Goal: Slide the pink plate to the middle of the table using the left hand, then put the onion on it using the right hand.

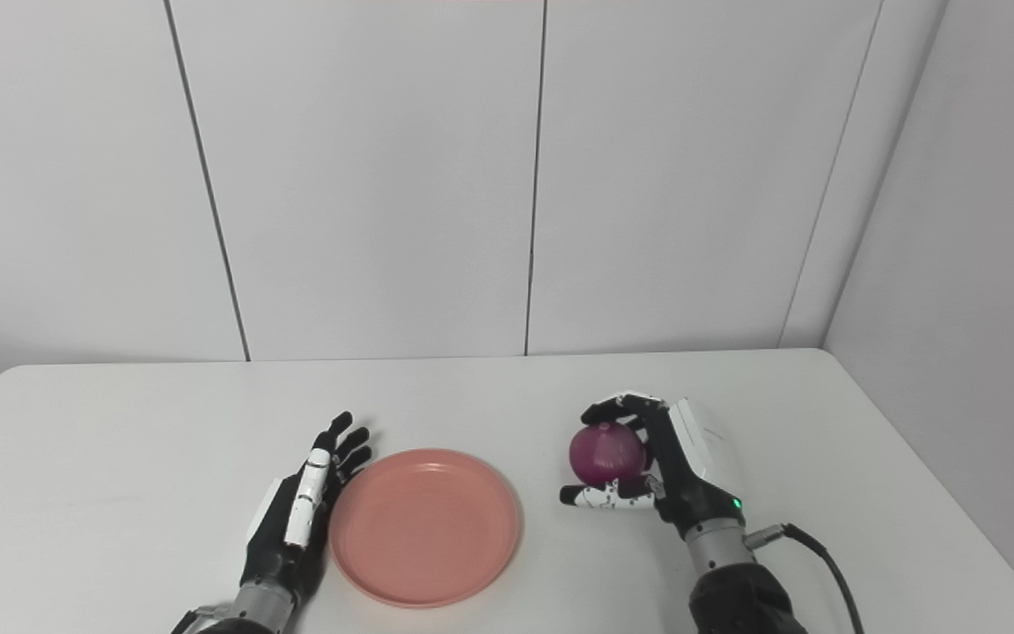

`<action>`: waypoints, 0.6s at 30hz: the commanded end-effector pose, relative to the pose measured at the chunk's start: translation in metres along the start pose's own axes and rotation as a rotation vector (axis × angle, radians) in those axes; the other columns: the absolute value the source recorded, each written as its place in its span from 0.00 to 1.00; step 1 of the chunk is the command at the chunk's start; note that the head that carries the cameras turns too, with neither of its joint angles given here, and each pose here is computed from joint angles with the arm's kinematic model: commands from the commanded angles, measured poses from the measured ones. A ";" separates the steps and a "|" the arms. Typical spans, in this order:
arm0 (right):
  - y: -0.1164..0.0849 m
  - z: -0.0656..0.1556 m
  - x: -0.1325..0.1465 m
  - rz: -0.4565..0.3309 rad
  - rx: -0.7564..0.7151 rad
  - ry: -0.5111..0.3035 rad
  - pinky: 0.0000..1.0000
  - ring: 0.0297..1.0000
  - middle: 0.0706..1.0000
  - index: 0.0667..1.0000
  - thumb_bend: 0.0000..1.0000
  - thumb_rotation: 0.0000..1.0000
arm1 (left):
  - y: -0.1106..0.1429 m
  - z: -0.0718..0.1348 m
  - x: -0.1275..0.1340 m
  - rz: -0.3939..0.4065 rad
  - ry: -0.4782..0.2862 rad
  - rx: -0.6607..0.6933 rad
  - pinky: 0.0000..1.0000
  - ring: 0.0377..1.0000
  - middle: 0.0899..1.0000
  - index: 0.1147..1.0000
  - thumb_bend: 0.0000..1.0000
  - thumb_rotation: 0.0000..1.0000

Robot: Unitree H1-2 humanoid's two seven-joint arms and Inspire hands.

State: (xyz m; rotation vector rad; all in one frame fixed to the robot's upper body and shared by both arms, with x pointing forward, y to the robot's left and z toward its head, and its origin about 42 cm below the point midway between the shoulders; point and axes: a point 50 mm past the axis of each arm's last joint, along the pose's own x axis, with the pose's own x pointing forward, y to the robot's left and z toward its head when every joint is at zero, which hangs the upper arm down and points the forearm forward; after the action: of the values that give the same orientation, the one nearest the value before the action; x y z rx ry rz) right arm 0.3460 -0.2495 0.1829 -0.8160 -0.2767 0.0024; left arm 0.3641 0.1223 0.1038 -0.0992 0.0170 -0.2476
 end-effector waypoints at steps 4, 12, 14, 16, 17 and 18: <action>0.005 0.044 0.017 0.017 0.034 -0.177 0.24 0.38 0.46 0.46 0.51 0.00 | -0.007 0.001 0.004 0.001 0.001 0.012 0.93 0.93 0.93 0.93 0.51 1.00; 0.038 0.063 0.030 0.104 0.059 -0.229 0.34 0.37 0.44 0.50 0.51 0.00 | -0.009 0.001 0.006 0.007 0.003 0.009 0.94 0.93 0.93 0.93 0.50 1.00; 0.048 0.067 0.034 0.129 0.056 -0.241 0.34 0.38 0.44 0.50 0.51 0.00 | -0.009 0.001 0.006 0.007 -0.001 0.007 0.93 0.93 0.92 0.93 0.50 1.00; 0.056 0.069 0.038 0.146 0.036 -0.254 0.33 0.37 0.43 0.51 0.51 0.00 | -0.008 0.001 0.007 0.008 0.000 0.004 0.93 0.93 0.92 0.93 0.49 1.00; 0.060 0.070 0.039 0.153 0.029 -0.260 0.29 0.36 0.42 0.51 0.51 0.00 | -0.008 0.001 0.007 0.008 0.001 0.003 0.93 0.93 0.92 0.93 0.49 1.00; 0.064 0.071 0.041 0.161 0.015 -0.260 0.28 0.35 0.42 0.51 0.51 0.00 | -0.009 0.002 0.006 0.009 0.001 0.001 0.93 0.93 0.92 0.93 0.50 1.00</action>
State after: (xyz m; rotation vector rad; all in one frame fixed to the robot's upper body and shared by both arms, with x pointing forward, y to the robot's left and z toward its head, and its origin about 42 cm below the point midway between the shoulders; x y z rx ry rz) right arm 0.3646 -0.1601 0.1681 -0.8175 -0.3261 0.2709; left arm 0.3639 0.1180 0.1024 -0.0957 0.0207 -0.2373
